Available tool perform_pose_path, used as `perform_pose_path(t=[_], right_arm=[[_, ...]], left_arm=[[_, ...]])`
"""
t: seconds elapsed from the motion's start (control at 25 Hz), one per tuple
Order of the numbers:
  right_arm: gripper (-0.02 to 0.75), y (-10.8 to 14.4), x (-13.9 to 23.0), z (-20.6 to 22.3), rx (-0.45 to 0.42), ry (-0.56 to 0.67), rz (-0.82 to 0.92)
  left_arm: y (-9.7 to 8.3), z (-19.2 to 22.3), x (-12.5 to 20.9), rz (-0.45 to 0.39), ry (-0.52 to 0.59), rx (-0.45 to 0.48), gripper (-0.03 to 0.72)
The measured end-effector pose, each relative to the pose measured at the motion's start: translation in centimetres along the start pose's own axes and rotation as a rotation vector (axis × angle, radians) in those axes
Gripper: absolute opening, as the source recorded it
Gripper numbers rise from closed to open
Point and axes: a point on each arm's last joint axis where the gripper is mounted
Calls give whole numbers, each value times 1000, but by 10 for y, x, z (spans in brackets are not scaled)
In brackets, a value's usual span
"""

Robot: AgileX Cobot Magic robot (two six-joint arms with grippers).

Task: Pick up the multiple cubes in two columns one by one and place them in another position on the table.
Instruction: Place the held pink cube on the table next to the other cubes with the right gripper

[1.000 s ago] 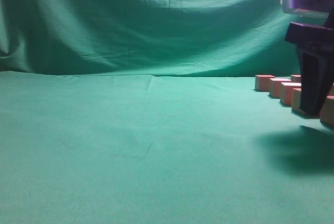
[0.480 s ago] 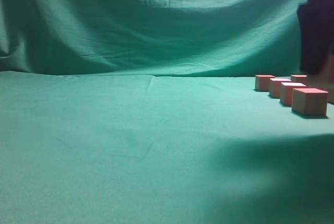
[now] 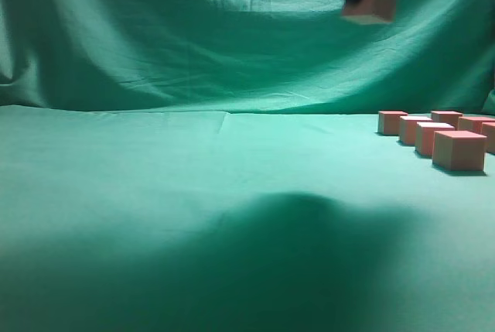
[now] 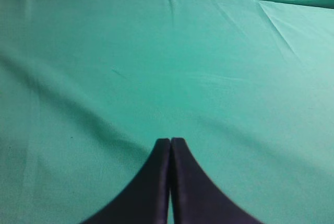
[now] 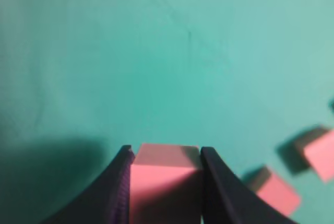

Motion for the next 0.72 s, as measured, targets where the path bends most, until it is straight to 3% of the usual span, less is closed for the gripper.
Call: perform_pose_path(t=[0.36, 0.72], right_arm=[[262, -15, -56, 75, 33, 84, -234], [262, -36, -60, 127, 63, 147, -134]], left_arm=[[0, 0, 0, 0, 0, 0, 0], [0, 0, 0, 0, 0, 0, 0]])
Point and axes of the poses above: a point on each arm's last joint axis where the gripper is mounted, z pointing out along that axis toward the gripper, y along the wrist's bending axis when the last joint is at zero, x = y × z, and after that the axes turned 7 degrees about -z, right-handed
